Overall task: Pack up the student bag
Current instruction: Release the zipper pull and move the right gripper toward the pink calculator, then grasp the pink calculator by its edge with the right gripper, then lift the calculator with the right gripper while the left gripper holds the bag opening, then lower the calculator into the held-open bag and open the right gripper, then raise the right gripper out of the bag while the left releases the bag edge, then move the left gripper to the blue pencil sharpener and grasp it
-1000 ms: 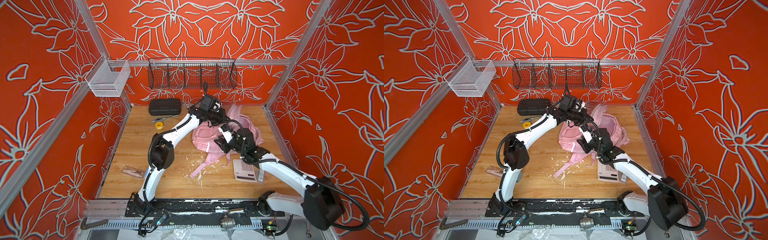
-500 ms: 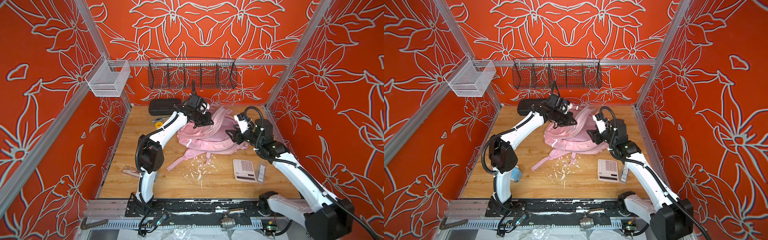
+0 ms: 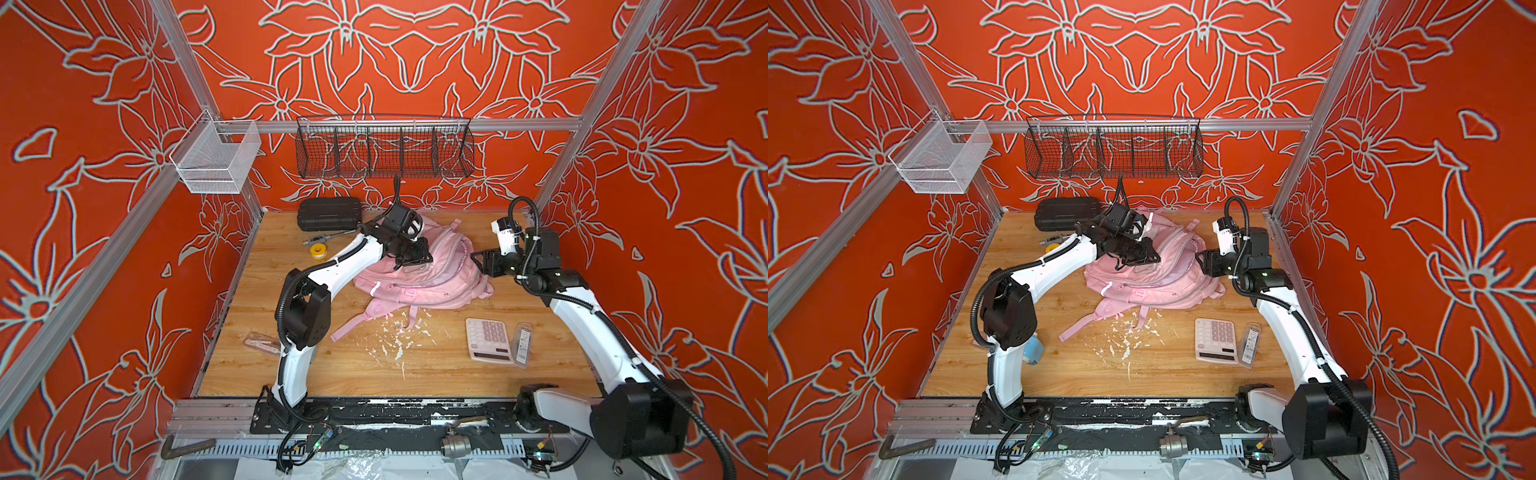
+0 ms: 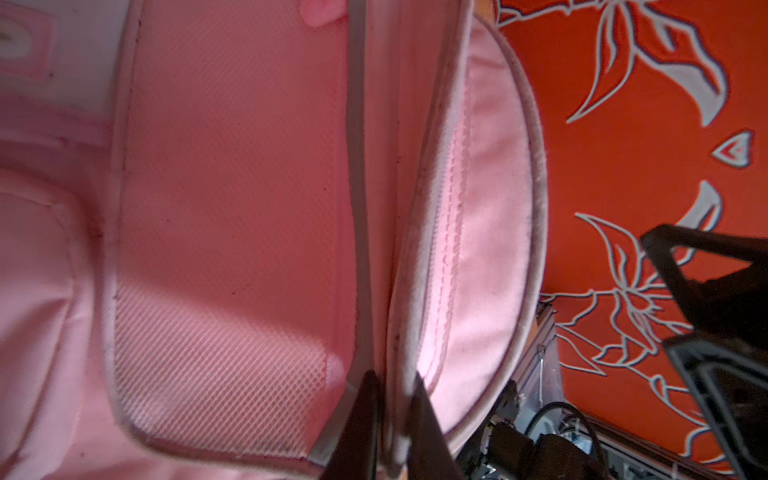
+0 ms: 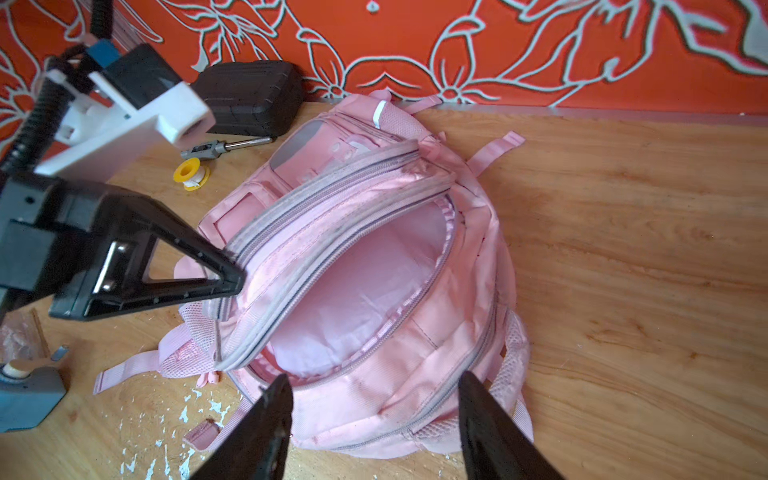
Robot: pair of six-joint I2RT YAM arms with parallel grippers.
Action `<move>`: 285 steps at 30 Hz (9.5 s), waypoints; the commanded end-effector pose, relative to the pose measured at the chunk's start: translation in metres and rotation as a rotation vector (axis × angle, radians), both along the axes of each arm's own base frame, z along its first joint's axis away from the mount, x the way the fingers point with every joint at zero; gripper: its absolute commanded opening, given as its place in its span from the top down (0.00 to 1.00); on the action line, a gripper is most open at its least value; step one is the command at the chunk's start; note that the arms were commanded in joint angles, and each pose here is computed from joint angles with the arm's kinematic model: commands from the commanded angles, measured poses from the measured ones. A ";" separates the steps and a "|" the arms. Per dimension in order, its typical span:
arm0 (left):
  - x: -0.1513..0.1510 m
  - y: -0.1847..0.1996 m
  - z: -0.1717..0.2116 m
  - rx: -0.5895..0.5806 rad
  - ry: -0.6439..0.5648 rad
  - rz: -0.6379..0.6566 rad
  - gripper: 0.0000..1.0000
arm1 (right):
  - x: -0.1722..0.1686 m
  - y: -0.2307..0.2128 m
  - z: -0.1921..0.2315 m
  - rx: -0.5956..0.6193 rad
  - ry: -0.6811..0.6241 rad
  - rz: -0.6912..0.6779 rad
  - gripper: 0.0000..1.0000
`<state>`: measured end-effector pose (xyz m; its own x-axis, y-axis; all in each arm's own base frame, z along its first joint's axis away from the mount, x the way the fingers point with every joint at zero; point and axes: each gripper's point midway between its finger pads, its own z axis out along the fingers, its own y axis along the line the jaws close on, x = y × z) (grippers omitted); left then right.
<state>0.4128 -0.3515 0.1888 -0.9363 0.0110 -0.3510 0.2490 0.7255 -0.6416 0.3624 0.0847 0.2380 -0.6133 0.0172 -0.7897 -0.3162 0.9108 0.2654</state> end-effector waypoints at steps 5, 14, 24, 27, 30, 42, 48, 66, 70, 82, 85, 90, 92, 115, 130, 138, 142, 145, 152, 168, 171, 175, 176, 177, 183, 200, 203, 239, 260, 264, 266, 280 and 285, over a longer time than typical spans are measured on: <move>-0.010 0.014 0.014 0.064 -0.047 0.008 0.68 | -0.024 -0.012 -0.016 0.025 0.189 -0.098 0.37; -0.029 0.019 0.062 0.167 -0.257 -0.012 0.37 | -0.079 -0.029 -0.039 0.154 0.430 -0.373 0.35; -0.057 0.023 0.048 0.212 -0.273 -0.043 0.29 | -0.175 -0.020 -0.094 0.419 0.842 -0.746 0.37; -0.058 0.021 0.044 0.215 -0.272 -0.053 0.28 | -0.199 -0.020 -0.103 0.442 0.885 -0.833 0.35; -0.057 0.021 0.046 0.216 -0.280 -0.055 0.27 | -0.214 -0.011 -0.122 0.499 0.960 -0.876 0.31; -0.059 0.049 0.052 0.260 -0.307 -0.002 0.21 | -0.241 0.000 -0.172 0.530 1.044 -0.982 0.27; -0.057 0.054 0.047 0.250 -0.291 0.009 0.20 | -0.226 -0.003 -0.189 0.577 0.972 -1.005 0.28; -0.047 0.030 0.028 0.225 -0.218 -0.040 0.20 | -0.199 -0.014 -0.204 0.715 0.781 -1.047 0.51; -0.047 0.027 0.027 0.218 -0.211 -0.044 0.20 | -0.196 -0.018 -0.199 0.717 0.742 -1.049 0.54; -0.045 0.023 0.023 0.215 -0.190 -0.050 0.20 | -0.193 -0.026 -0.193 0.698 0.684 -1.056 0.81; -0.045 0.022 0.024 0.212 -0.188 -0.052 0.20 | -0.193 -0.029 -0.189 0.688 0.671 -1.063 0.84; -0.044 0.017 0.026 0.198 -0.187 -0.066 0.20 | -0.191 -0.039 -0.165 0.654 0.597 -1.057 0.88; -0.044 0.012 0.026 0.203 -0.188 -0.083 0.20 | -0.191 -0.047 -0.149 0.619 0.547 -1.062 0.90; 0.003 -0.032 -0.061 0.628 -0.236 -0.105 0.18 | -0.138 -0.074 -0.002 0.328 0.164 -0.921 1.00; 0.014 -0.026 0.022 0.515 -0.398 -0.040 1.00 | -0.122 -0.062 0.003 0.283 0.155 -0.831 1.00; 0.007 -0.003 0.096 0.332 -0.463 -0.017 1.00 | -0.100 -0.029 0.001 0.372 0.208 -0.715 1.00; 0.002 -0.008 0.111 0.242 -0.466 -0.033 1.00 | -0.087 -0.007 -0.007 0.422 0.264 -0.646 1.00; -0.002 -0.013 0.116 0.198 -0.459 -0.045 1.00 | -0.073 0.012 -0.016 0.488 0.310 -0.599 1.00; -0.008 -0.023 0.121 0.118 -0.428 -0.048 1.00 | -0.031 0.052 -0.036 0.586 0.391 -0.514 0.99; -0.014 -0.024 0.122 0.075 -0.402 -0.038 1.00 | 0.027 0.113 -0.120 0.553 0.591 -0.328 0.67; -0.014 -0.023 0.119 0.083 -0.393 -0.034 1.00 | 0.030 0.107 -0.127 0.514 0.609 -0.338 0.52; -0.013 -0.018 0.117 0.104 -0.392 -0.018 1.00 | 0.028 0.077 -0.121 0.495 0.578 -0.405 0.37; -0.012 -0.017 0.116 0.104 -0.389 -0.011 1.00 | 0.026 0.067 -0.117 0.490 0.567 -0.419 0.35; -0.011 -0.016 0.115 0.102 -0.384 -0.005 1.00 | 0.023 0.056 -0.114 0.479 0.556 -0.442 0.32; -0.009 -0.017 0.111 0.078 -0.362 0.003 1.00 | -0.003 0.012 -0.088 0.414 0.477 -0.497 0.23; -0.023 -0.048 0.007 0.209 -0.147 -0.062 0.89 | -0.066 -0.055 0.016 0.079 0.080 -0.445 0.07; -0.025 -0.044 -0.007 0.243 -0.111 -0.049 0.74 | -0.066 -0.053 0.015 0.068 0.079 -0.422 0.08; -0.085 0.202 0.001 0.545 0.184 0.303 0.35 | -0.025 0.009 0.010 0.079 0.007 -0.007 0.18; -0.237 0.347 -0.045 0.611 0.634 0.894 0.13 | -0.038 0.037 0.032 0.190 -0.096 0.084 0.15; -0.241 0.355 -0.054 0.600 0.624 0.980 0.11 | -0.038 0.040 0.030 0.206 -0.089 0.092 0.15; -0.242 0.353 -0.063 0.573 0.634 1.000 0.10 | -0.038 0.041 0.030 0.209 -0.089 0.096 0.15; -0.224 0.335 -0.109 0.479 0.641 0.890 0.01 | -0.040 0.042 0.030 0.202 -0.085 0.088 0.15; -0.217 0.310 -0.112 0.350 0.691 0.829 0.01 | -0.038 0.043 0.028 0.197 -0.077 0.082 0.15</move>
